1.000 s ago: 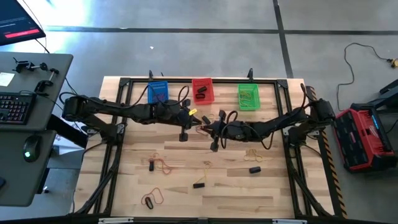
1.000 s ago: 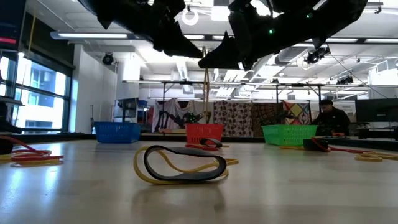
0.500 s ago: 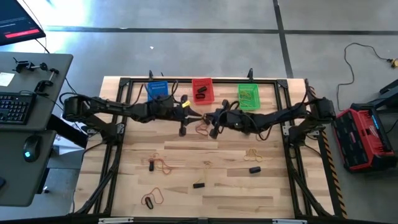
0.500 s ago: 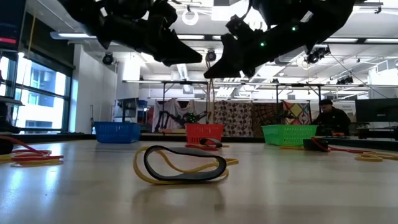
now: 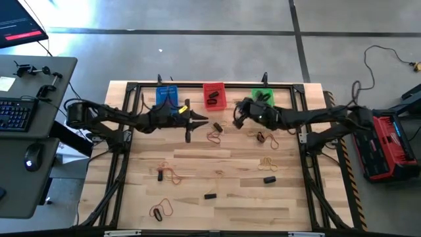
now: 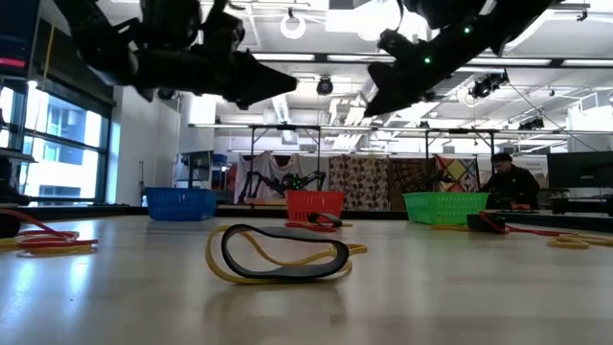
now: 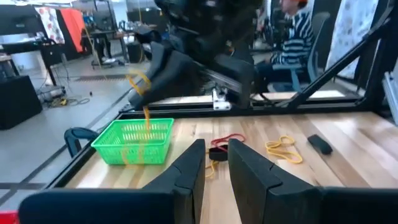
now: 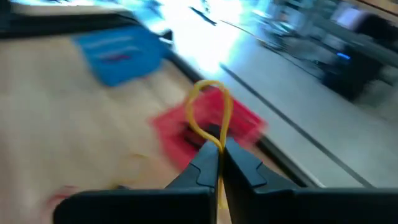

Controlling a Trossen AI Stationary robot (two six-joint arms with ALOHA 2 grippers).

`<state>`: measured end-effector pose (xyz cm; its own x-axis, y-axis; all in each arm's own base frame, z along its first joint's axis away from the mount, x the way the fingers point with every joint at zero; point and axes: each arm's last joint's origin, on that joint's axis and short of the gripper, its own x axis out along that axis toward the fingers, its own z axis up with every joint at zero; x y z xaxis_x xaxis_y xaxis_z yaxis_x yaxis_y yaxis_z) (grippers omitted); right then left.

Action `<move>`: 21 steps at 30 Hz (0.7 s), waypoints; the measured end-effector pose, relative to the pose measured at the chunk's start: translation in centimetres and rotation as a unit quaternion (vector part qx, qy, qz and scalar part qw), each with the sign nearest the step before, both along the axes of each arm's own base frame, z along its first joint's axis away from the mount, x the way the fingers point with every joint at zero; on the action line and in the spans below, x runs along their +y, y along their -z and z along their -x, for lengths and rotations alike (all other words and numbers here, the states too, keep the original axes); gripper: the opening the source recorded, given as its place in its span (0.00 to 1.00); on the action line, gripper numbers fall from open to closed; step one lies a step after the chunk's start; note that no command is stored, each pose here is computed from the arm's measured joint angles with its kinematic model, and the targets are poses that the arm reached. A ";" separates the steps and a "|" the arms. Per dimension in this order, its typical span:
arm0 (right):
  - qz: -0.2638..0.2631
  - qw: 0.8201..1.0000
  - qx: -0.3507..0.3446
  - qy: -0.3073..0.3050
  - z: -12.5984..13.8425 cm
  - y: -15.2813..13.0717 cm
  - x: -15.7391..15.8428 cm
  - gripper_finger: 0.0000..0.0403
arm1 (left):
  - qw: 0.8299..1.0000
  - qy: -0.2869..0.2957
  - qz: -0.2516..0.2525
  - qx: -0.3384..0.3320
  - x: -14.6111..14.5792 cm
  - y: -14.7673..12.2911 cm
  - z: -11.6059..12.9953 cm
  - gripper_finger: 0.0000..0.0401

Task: Sort rubber bands into baskets
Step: Put the yellow rubber band into the green bin

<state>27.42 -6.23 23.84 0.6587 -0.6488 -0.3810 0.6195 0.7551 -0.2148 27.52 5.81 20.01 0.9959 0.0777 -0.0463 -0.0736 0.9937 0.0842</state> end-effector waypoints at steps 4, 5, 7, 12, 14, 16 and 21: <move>0.011 0.995 0.034 0.088 2.1 -0.6 -1.1 0.00 | 1.000 0.002 0.003 -0.009 -0.2 1.0 1.0 0.16; 0.014 0.993 0.044 0.108 2.6 -0.6 -1.4 0.00 | 1.000 0.002 0.004 -0.006 -0.3 1.3 1.2 0.16; 0.014 0.988 0.054 0.142 3.3 -0.6 -2.0 0.00 | 1.000 0.002 0.005 -0.002 -0.4 1.7 1.6 0.16; -0.017 0.979 0.063 0.195 4.3 0.3 -3.6 0.00 | 1.000 0.003 0.009 0.012 -0.6 2.7 2.3 0.16; -0.024 0.974 0.074 0.211 4.7 1.0 -4.0 0.00 | 1.000 0.006 0.009 0.012 -0.8 2.8 2.3 0.16; -0.028 0.969 0.081 0.233 5.2 1.7 -4.4 0.00 | 1.000 0.010 0.009 0.012 -1.0 2.8 2.3 0.16; -0.048 0.956 0.084 0.276 6.6 3.4 -5.4 0.00 | 1.000 0.025 0.005 0.003 -1.7 2.6 2.1 0.16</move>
<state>20.77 -11.65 20.45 0.1496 -0.8366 -0.5269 0.8927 0.3434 -0.2918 25.38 4.06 17.43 0.9983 0.0273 -0.0519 -0.0234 0.9970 0.0744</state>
